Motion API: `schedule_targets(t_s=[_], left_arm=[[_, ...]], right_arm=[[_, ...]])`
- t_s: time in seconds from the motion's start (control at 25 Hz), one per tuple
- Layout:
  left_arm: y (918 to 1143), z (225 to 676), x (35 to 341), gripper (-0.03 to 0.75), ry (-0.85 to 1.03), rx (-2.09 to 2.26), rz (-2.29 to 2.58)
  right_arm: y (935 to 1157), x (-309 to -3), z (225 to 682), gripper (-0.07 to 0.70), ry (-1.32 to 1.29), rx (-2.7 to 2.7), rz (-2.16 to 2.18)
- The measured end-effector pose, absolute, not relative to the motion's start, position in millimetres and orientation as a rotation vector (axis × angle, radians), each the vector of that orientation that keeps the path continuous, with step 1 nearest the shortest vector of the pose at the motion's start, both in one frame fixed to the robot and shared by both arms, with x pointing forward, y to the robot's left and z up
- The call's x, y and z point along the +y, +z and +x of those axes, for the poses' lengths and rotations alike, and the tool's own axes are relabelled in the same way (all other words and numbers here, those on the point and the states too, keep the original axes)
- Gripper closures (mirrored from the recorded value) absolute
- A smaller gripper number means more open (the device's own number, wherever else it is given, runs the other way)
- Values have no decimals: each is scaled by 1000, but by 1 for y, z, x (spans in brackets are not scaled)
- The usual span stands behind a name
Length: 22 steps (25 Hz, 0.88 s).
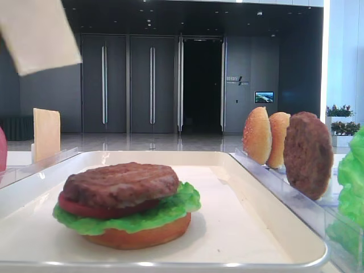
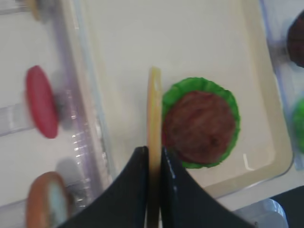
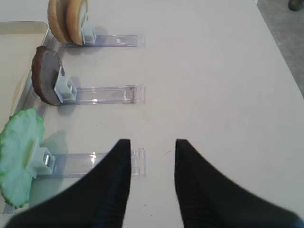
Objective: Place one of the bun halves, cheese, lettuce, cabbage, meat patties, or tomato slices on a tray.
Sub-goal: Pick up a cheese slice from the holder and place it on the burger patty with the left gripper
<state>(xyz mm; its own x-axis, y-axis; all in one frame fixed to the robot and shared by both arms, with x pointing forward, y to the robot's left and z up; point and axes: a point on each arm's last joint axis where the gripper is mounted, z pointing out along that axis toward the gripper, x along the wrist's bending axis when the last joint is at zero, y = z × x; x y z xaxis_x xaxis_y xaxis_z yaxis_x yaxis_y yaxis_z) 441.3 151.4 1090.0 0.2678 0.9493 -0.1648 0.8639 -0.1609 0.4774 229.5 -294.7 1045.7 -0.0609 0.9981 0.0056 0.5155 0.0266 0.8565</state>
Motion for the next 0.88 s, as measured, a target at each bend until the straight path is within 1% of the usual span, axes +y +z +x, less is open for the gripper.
schedule_targets(t_s=[0.16, 0.28, 0.52, 0.68, 0.8, 0.88], left_arm=[[1073, 438, 113, 681, 147, 1549, 2102], [1067, 437, 100, 681, 78, 1540, 2077], [1067, 436, 94, 681, 14, 1516, 2049], [1069, 435, 88, 681, -28, 1425, 2059], [1068, 433, 88, 681, -119, 1385, 2020], [1067, 433, 96, 681, -183, 1371, 1968]], right_arm=[[1046, -295, 230, 380, 939, 1652, 1559], [1046, -295, 230, 380, 939, 1652, 1559], [1046, -295, 230, 380, 939, 1652, 1559], [1046, -295, 230, 380, 939, 1652, 1559], [1046, -295, 230, 380, 939, 1652, 1559], [1046, -295, 230, 380, 939, 1652, 1559]])
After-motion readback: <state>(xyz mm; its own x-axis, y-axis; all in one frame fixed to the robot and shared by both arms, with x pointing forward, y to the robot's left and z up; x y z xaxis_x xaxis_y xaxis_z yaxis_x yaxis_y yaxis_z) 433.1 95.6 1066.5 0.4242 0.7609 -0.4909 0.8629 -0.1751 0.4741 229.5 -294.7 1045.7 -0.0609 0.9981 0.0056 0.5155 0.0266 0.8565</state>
